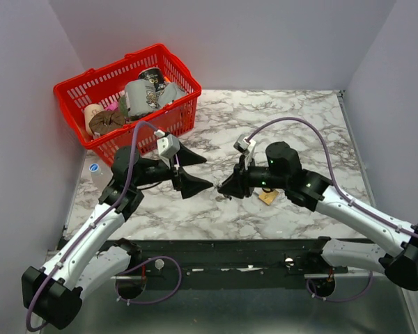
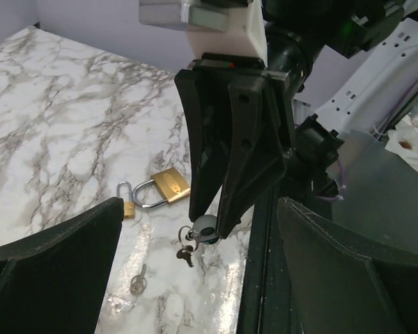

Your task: Unlock with the key

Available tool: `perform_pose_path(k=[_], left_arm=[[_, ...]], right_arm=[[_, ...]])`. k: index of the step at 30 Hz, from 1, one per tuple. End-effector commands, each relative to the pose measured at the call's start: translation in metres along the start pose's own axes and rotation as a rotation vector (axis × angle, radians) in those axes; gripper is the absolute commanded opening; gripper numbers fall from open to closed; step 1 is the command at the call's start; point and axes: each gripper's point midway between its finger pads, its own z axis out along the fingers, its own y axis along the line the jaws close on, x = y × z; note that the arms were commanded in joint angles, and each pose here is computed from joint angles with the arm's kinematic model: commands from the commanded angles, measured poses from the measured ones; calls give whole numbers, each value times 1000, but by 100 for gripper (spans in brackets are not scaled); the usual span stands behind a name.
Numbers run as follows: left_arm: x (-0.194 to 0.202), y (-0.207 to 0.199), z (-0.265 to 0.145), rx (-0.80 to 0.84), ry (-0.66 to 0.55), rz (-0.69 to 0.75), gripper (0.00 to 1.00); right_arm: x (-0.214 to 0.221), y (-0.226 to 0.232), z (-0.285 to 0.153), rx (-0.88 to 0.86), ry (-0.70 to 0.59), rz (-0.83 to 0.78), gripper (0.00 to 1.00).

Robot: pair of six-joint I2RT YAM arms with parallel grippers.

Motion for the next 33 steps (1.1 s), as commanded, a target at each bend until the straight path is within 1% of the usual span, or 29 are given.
perform_pose_path(k=[1,6,11,13,16,23,29,33], left_arm=[[-3,-17,4,97,-9,52,99],[-3,-30,6,143,-19,63,99],[3,-43,10,217,-2,27,99],[0,-50,11,248,-14,18,99],[0,-53,11,257,-21,25,99],[8,-53,17,266,5,-5,99],[17,-63,26,307,30,-40,99],[20,-68,29,331,37,-59,99]], right_arm=[[-7,25,-19,-102,-2,-3,1],[-20,30,-30,-96,-51,-20,1],[-36,36,-39,-98,-97,-24,1],[-43,39,-44,-99,-120,-30,1],[-53,49,-51,-133,-143,-40,1],[-65,73,-65,-237,-168,-60,1],[-75,85,-72,-292,-204,-67,1],[-74,87,-71,-303,-203,-62,1]])
